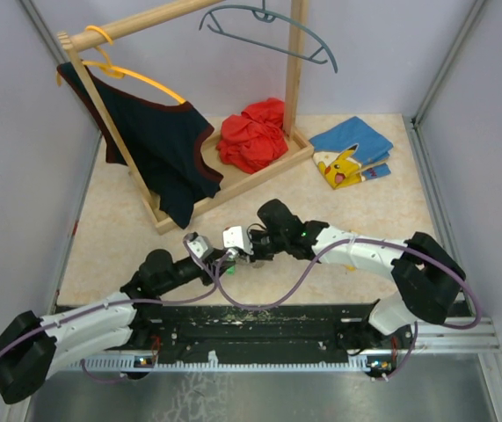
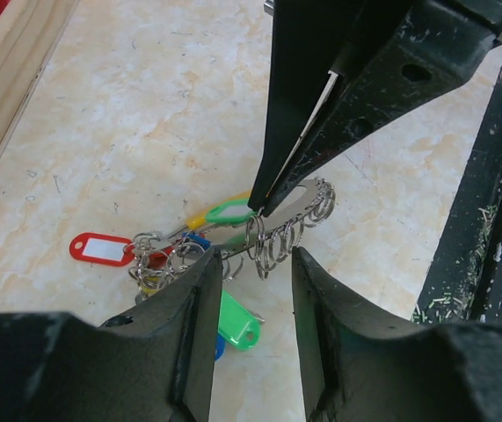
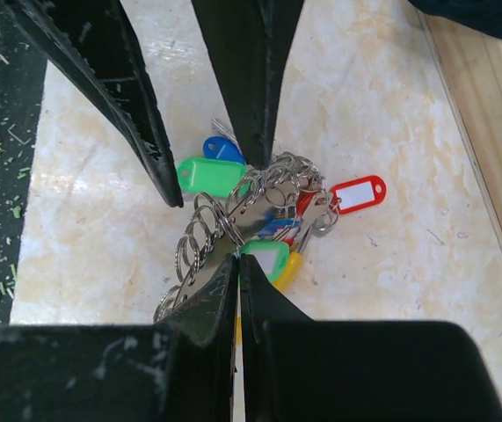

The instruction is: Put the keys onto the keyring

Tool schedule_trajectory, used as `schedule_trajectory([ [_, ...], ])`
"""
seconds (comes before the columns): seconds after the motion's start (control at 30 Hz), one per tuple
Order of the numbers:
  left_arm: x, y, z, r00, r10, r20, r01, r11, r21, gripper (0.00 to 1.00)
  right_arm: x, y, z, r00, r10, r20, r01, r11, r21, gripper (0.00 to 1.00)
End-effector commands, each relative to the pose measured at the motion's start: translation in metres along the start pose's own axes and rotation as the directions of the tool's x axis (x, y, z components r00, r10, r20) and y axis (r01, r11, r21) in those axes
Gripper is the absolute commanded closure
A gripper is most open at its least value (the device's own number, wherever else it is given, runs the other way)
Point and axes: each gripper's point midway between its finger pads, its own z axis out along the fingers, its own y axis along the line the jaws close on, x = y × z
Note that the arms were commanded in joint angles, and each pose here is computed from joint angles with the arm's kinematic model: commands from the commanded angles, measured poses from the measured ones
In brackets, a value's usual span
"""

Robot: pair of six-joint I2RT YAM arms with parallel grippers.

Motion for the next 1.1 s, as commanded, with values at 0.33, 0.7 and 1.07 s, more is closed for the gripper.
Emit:
schedule_trajectory([
  [0.33,-0.011,-0.001,0.02,1.0,-0.022,-0.022,0.023,0.999,0.032,0.62,-0.036,-0.025,-0.01,0.996,-0.048,0.077,0.041,0.995,0.089,1.0],
  [0.7,-0.004,-0.001,0.026,0.998,-0.001,-0.07,0.005,0.999,0.049,0.71,-0.039,-0.021,-0.008,0.995,-0.03,0.092,0.024,0.998,0.06,1.0],
  [1.07,0.008,-0.007,0.027,0.993,-0.032,-0.114,0.041,0.996,0.077,0.71,-0.042,-0.025,-0.01,0.994,0.019,0.109,-0.026,0.998,0.062,1.0],
])
